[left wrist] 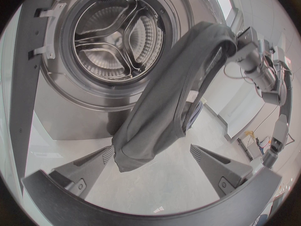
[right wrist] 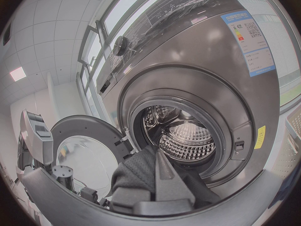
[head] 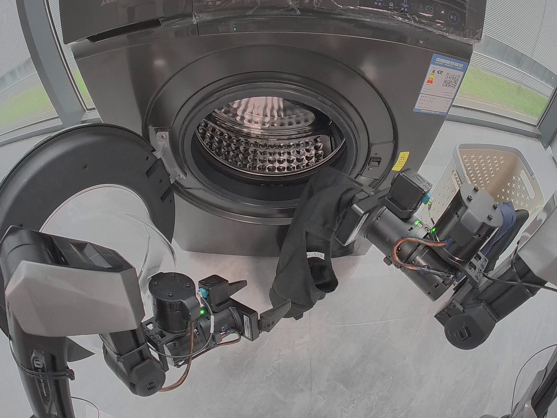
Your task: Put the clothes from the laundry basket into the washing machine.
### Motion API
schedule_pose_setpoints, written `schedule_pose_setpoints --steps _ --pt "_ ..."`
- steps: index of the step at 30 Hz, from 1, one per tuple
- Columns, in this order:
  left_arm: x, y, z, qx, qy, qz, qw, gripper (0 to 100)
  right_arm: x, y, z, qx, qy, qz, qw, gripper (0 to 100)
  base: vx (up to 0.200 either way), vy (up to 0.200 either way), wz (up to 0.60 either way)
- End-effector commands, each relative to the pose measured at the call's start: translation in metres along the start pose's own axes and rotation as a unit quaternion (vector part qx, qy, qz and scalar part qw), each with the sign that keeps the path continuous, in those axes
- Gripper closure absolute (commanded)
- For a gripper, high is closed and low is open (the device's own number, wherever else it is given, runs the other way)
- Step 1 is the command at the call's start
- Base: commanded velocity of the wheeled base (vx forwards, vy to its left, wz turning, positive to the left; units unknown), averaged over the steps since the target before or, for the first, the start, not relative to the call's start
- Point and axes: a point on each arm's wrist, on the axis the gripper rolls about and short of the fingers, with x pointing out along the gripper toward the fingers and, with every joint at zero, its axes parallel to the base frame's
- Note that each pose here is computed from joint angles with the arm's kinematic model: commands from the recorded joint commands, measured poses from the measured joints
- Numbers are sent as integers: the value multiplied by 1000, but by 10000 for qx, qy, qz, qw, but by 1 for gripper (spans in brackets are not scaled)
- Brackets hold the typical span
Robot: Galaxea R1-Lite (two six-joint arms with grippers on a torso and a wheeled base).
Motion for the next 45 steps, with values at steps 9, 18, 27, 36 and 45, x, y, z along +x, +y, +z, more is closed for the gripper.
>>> schedule_pose_setpoints --steps 9,18,27,36,45 --pt "14 5 -30 169 424 6 9990 0 32 12 -14 69 -177 1 9998 100 0 0 0" --pt "17 6 -33 162 452 24 9988 0 59 17 -15 97 -291 -77 9995 100 0 0 0" --pt "28 10 -39 166 432 52 9989 0 67 21 -3 133 -510 -127 9985 100 0 0 0" --pt "55 12 -26 165 -82 45 9998 0 66 25 -3 153 -505 -85 9986 100 0 0 0" --pt "78 17 -35 181 -226 33 9996 0 66 30 -3 188 -508 -66 9985 100 0 0 0"
